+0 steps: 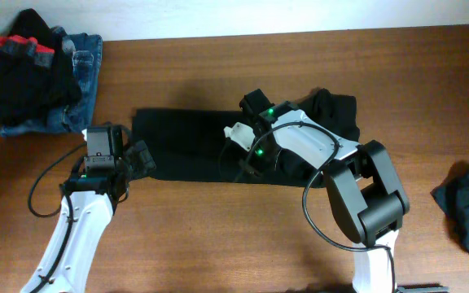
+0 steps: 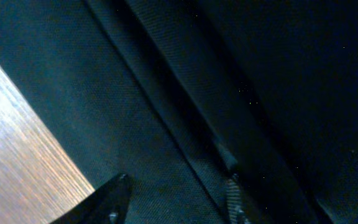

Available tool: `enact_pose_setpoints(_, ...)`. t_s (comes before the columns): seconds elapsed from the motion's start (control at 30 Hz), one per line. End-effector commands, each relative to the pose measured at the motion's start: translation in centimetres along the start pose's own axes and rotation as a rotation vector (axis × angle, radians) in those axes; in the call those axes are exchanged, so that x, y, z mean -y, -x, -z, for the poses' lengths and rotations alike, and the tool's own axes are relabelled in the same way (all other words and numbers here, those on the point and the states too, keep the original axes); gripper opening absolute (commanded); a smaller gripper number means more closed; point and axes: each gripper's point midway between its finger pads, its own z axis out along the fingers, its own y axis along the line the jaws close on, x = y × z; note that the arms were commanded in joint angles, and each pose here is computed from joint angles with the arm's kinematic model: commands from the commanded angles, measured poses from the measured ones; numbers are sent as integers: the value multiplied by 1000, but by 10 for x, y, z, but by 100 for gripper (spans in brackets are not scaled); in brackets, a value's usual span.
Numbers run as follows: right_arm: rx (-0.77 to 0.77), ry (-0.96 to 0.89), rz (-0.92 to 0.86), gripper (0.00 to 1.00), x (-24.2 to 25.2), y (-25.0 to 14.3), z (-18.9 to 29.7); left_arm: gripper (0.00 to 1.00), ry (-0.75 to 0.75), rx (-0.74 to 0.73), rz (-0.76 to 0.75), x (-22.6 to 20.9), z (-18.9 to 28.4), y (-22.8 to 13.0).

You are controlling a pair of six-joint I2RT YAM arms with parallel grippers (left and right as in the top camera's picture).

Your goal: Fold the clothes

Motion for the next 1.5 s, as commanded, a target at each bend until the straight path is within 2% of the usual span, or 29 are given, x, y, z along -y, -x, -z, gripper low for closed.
enact_pose_setpoints(0.0,-19,24,-11,36,-1,-6,-9,97,-8,-1,-15,3,1,1)
enact_pose_setpoints(0.07,-17,24,-11,29,-1,-5,-9,97,-9,-2,-15,3,1,1)
enact_pose_setpoints(0.27,-12,21,-10,17,0,-3,-8,97,-8,-2,-15,3,1,1)
enact_pose_setpoints(0.73,36,-4,3,11,5,24,21,97,-8,-2,-15,3,1,1)
enact_pose_setpoints(0.9,35,-122,-51,9,27,26,22,97,-8,-2,-15,3,1,1)
enact_pose_setpoints(1.17,36,-221,-62,9,45,28,25,97,-8,-2,-15,3,1,1)
enact_pose_setpoints(1.3,32,-306,-127,9,60,27,29,97,-8,-2,-15,3,1,1)
enact_pose_setpoints(1.4,32,-305,-127,10,59,27,29,97,-8,-2,-15,3,1,1)
enact_pose_setpoints(1.43,32,-305,-127,13,59,27,29,97,-8,-2,-15,3,1,1)
enact_pose_setpoints(1.47,34,-305,-140,23,60,27,29,98,-8,-2,-15,3,1,1)
